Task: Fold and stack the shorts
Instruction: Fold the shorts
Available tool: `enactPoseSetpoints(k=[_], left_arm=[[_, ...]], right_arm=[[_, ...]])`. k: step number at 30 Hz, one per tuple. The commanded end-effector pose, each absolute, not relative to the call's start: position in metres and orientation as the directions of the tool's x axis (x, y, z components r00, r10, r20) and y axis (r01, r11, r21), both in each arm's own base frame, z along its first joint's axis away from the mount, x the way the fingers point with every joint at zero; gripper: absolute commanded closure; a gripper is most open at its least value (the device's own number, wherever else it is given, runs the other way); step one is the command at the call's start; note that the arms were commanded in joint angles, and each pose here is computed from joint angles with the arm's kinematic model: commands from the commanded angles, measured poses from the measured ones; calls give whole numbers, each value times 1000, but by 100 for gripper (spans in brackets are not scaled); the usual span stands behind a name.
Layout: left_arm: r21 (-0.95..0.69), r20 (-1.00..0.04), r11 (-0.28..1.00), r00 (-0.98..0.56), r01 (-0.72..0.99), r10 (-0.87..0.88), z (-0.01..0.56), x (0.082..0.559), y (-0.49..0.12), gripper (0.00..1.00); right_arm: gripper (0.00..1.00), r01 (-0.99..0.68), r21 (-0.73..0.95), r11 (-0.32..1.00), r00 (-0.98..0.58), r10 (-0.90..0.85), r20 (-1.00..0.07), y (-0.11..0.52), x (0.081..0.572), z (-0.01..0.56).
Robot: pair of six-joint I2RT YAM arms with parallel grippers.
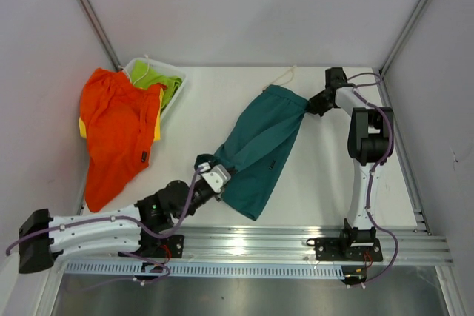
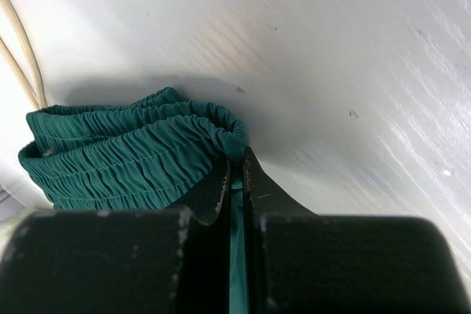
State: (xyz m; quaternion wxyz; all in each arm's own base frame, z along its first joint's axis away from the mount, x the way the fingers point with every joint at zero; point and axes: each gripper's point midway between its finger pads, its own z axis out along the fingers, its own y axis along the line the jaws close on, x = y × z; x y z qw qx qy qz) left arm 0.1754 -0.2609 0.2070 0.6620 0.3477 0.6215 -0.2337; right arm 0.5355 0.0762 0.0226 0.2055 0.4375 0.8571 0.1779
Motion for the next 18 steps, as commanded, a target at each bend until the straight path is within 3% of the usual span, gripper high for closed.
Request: enactPoseSetpoints(k=[1,18], left_arm=[[246,-968,650,217,719,128,237,172,-278,100],[511,-857,459,391,727,334,255,123,-367,100]], right_arm=[[100,715,412,565,-526,823,-215,55,537,-7],[100,677,421,604,-575,791,-210,69,557,-13]])
